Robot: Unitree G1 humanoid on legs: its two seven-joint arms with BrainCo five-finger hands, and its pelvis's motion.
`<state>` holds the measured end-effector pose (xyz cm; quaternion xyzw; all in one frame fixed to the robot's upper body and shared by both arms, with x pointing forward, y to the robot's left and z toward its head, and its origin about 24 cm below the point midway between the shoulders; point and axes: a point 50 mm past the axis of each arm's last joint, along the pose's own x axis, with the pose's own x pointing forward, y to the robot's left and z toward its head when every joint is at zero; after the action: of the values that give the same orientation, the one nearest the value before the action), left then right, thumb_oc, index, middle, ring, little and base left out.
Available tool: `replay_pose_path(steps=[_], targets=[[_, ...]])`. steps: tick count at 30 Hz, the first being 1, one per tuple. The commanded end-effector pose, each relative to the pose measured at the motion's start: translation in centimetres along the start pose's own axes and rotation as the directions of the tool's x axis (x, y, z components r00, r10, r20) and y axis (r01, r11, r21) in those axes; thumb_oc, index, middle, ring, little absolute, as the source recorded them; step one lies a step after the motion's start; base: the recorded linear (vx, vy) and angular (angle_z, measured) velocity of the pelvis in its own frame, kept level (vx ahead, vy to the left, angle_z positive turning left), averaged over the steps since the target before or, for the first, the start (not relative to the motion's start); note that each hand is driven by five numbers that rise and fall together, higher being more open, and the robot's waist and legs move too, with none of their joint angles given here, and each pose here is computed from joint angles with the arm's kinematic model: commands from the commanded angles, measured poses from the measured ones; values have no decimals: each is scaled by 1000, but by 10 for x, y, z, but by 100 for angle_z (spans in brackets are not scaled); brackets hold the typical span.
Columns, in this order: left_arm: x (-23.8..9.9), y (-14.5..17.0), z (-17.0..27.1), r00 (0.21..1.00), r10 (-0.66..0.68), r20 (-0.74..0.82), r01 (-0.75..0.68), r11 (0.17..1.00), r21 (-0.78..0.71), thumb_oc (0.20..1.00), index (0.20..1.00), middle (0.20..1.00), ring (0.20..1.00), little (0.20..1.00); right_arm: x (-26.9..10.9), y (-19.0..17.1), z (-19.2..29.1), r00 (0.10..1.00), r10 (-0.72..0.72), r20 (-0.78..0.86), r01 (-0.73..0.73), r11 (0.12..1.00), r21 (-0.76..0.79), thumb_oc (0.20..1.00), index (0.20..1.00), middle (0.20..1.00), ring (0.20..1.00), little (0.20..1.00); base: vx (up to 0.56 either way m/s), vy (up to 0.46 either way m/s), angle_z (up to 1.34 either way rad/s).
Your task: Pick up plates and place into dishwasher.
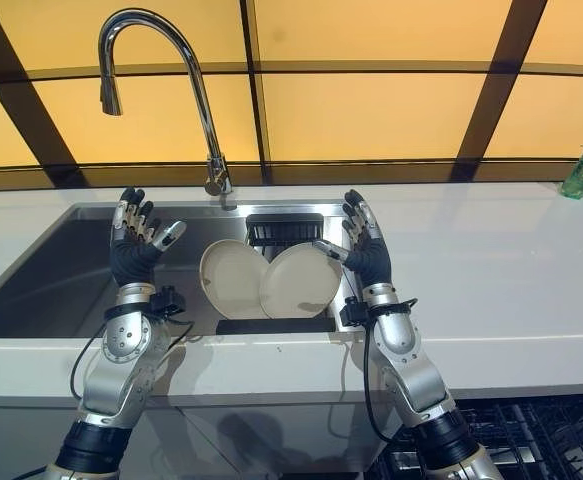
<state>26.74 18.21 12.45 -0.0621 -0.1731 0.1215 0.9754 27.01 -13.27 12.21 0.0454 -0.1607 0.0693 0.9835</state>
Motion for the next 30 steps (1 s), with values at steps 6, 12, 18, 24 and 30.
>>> replay_pose_path(steps=[6,12,18,24,30], targets=[[14,-2,28,989,-53,141,52,999,11,1000,1000,1000,1000,1000,14,-7,39,979,-25,200,21,999,25,1000,1000,1000,1000,1000,0,0,0],[15,-2,33,983,-67,173,61,998,35,1000,1000,1000,1000,1000,16,-5,38,978,-18,207,13,1000,25,1000,1000,1000,1000,1000,-3,-20,0],[19,-2,38,976,-72,204,59,996,67,1000,1000,1000,1000,1000,17,-2,41,978,-6,210,0,999,32,1000,1000,1000,1000,1000,-3,-61,-2],[23,-3,37,978,-91,190,68,990,125,1000,1000,1000,1000,1000,18,-1,41,977,9,212,-15,999,28,1000,1000,1000,1000,1000,2,-96,-9],[24,6,14,999,-49,23,45,991,122,1000,1000,1000,1000,1000,18,-2,44,978,26,208,-28,1000,8,1000,1000,1000,1000,1000,6,-89,-4]])
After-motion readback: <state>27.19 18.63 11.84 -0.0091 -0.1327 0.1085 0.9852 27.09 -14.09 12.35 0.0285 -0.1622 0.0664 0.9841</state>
